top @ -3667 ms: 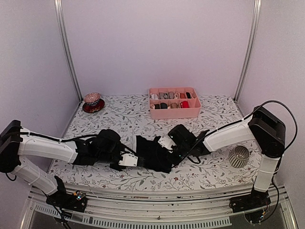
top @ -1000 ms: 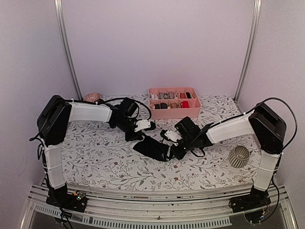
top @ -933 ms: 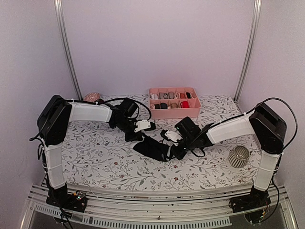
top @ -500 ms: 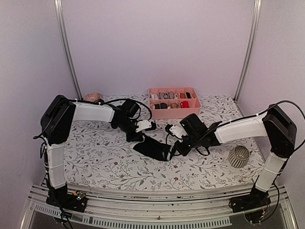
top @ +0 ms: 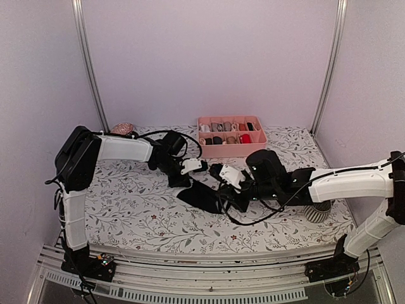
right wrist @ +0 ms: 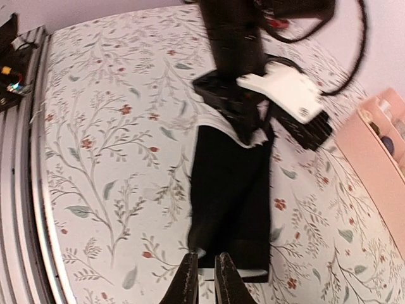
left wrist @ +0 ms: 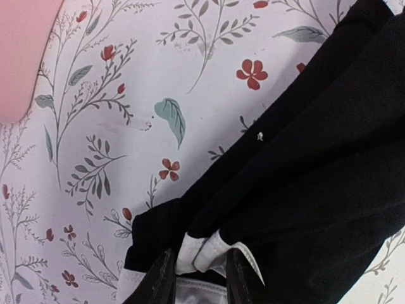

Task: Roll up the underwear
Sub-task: Fold the underwear at the center of the board.

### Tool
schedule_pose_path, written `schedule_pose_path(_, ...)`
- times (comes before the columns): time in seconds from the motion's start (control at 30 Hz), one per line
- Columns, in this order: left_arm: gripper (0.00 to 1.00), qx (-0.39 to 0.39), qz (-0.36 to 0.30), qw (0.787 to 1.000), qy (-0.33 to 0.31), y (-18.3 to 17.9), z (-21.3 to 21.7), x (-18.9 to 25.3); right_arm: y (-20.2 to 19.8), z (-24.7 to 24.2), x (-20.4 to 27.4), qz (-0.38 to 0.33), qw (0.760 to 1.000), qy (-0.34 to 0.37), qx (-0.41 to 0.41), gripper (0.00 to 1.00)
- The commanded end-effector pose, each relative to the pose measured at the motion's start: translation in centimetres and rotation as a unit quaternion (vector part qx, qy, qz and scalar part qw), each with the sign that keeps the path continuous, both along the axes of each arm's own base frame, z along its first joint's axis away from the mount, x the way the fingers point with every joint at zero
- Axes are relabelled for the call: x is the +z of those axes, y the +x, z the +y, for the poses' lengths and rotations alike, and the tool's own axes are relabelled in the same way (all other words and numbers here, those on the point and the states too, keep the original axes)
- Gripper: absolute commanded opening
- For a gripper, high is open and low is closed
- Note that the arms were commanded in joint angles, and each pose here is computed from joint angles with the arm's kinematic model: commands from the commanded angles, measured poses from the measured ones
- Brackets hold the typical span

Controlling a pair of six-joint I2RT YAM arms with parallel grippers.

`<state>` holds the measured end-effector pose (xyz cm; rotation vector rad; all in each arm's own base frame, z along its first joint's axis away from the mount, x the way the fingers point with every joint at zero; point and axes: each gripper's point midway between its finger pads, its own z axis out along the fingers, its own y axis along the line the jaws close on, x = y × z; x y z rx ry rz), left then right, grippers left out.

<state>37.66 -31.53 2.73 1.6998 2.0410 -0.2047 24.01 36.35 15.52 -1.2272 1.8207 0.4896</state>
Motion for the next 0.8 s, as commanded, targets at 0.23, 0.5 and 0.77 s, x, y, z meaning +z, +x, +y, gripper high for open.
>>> schedule_pose_path(0.23, 0.33, 0.008, 0.004, 1.0, 0.004, 0.6, 0.2, -0.2, -1.6, 7.7, -5.1, 0.006, 0.992, -0.083, 0.092, 0.09)
schedule_pose_path(0.5, 0.35, 0.006, 0.0, 1.0, 0.01, 0.7, 0.3, -0.2, 2.1, 4.8, -7.5, 0.014, 0.993, -0.121, -0.005, 0.07)
schedule_pose_path(0.77, 0.43, 0.011, -0.006, 1.0, 0.008, 1.1, 0.3, 0.3, 4.6, 0.7, -10.1, 0.034, 0.984, -0.161, -0.073, 0.07)
